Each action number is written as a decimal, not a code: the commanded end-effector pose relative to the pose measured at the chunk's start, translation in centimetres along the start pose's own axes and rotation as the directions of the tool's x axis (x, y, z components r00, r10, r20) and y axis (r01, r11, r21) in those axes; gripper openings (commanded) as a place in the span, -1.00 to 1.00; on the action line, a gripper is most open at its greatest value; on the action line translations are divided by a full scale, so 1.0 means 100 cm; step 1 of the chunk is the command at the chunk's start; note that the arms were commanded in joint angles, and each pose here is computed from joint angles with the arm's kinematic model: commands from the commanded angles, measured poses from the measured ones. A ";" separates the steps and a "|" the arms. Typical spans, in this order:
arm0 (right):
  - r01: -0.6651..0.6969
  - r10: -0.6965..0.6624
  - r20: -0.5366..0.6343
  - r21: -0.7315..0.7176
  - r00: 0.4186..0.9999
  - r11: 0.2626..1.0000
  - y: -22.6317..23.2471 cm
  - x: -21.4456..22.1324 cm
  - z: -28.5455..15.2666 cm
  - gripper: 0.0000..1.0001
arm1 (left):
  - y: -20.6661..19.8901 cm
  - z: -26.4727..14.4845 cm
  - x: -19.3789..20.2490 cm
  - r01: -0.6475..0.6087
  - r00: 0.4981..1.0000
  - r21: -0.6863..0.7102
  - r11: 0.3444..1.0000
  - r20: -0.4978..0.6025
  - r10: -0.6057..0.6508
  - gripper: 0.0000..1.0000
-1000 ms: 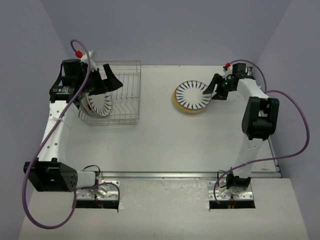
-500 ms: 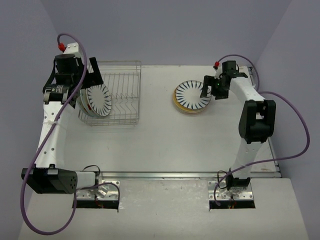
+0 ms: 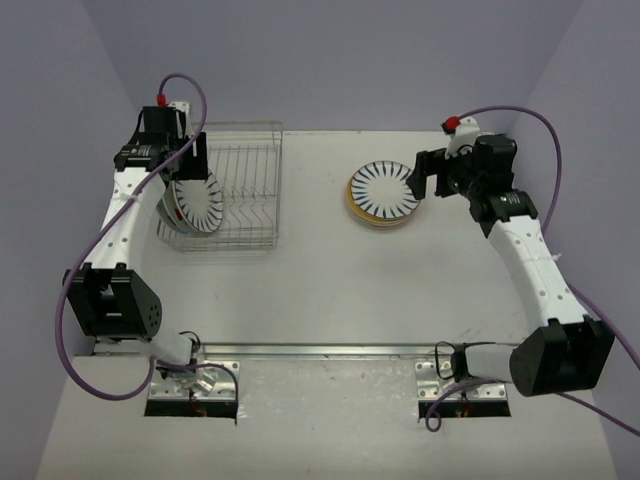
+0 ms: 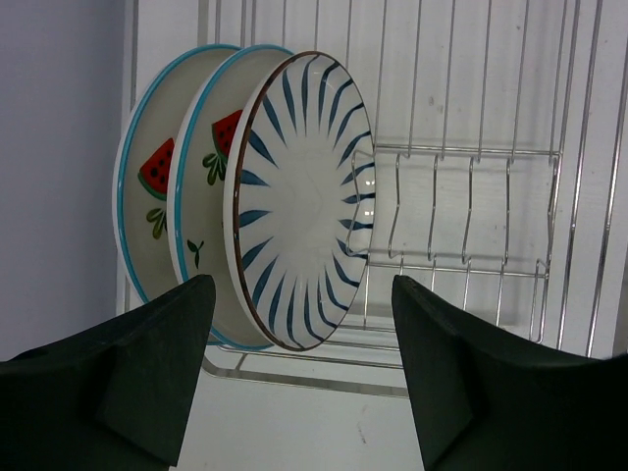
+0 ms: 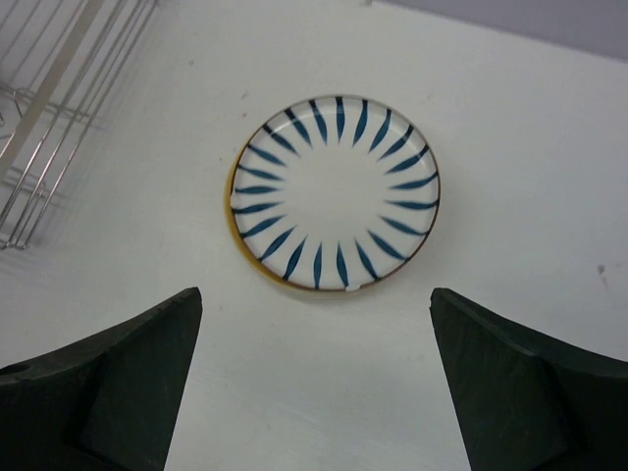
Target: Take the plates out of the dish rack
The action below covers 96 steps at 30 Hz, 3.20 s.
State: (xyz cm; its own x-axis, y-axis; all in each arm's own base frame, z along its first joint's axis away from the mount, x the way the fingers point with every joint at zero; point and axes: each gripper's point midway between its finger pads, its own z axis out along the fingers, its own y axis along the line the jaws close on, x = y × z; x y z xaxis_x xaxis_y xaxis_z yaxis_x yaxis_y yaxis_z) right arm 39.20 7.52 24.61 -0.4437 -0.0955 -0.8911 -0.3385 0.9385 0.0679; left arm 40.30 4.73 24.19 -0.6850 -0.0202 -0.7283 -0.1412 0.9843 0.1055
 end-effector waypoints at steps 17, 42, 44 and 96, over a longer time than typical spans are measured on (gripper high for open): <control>0.174 -0.181 0.142 0.066 0.973 0.983 -0.004 0.014 -0.031 0.98 | 0.016 0.054 0.009 0.028 0.996 -0.066 0.997 -0.086 -0.034 0.29; 0.052 -0.048 0.064 -0.054 0.997 0.997 0.016 0.038 -0.019 0.98 | -0.029 0.066 0.035 0.078 0.988 0.186 0.979 -0.143 -0.051 -0.57; 0.048 -0.045 0.063 -0.059 0.997 0.997 0.016 0.038 -0.019 0.98 | -0.028 0.069 0.039 0.079 0.987 0.180 0.980 -0.151 -0.051 -0.56; -0.186 0.153 -0.114 -0.740 0.982 0.646 0.213 0.001 -0.007 0.71 | -0.213 -0.196 0.033 -0.090 0.996 0.976 0.196 0.086 0.032 -1.00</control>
State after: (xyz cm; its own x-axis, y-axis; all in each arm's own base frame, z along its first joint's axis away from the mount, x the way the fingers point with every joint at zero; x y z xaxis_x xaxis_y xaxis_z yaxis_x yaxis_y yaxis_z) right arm 30.71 26.19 24.01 -0.6634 0.0215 -0.7480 -0.6757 0.4123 0.6111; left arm 27.53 -18.73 29.08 -0.7331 0.0350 -0.6793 0.6063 0.4861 -0.6293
